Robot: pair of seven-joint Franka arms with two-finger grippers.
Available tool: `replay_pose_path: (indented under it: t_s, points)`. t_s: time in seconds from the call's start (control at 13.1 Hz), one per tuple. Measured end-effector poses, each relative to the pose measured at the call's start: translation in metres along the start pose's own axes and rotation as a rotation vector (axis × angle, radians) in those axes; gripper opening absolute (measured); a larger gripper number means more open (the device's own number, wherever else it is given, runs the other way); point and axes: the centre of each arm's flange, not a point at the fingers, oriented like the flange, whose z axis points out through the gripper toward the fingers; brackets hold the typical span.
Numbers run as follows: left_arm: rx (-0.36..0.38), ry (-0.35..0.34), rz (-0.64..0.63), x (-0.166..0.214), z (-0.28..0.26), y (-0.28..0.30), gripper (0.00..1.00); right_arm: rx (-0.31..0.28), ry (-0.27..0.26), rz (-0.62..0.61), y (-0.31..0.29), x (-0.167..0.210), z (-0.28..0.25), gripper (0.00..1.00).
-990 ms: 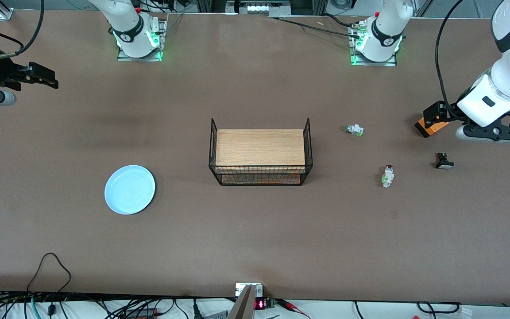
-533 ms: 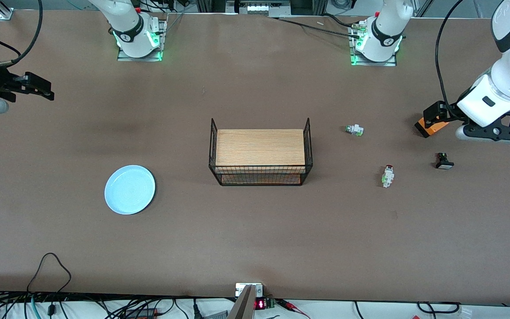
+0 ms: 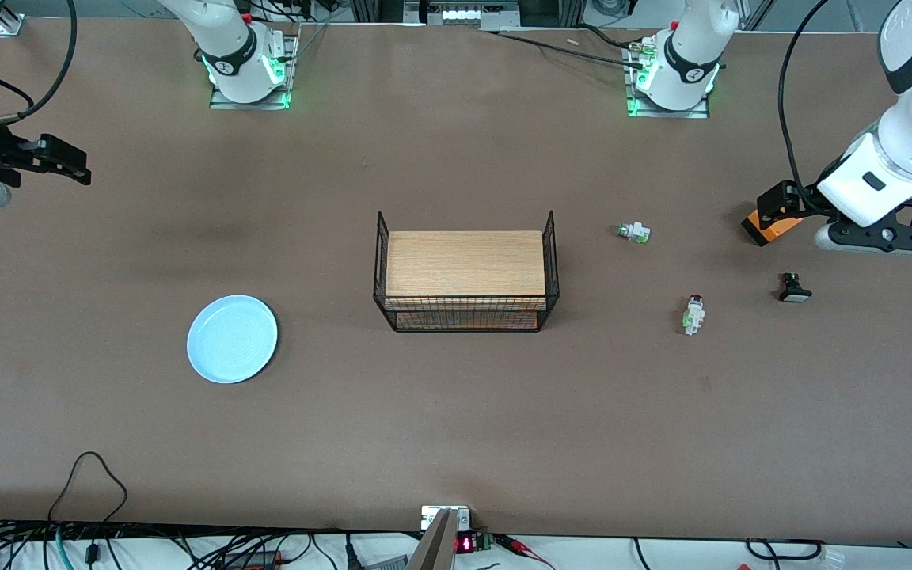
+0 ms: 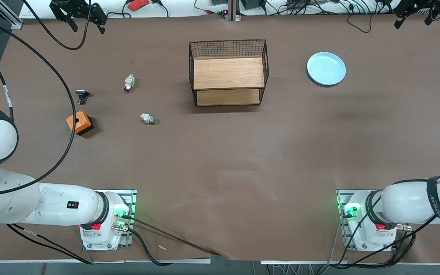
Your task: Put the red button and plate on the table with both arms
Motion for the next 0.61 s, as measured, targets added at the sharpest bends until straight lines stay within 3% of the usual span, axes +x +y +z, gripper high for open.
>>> replay_pose_path:
  t_s: [0.61]
  points:
    - [0.000,0.000,0.000,0.0000,0.0000,0.0000,1.00,0.001,-0.013,0.006,0.0000,-0.0012,0.0013,1.00]
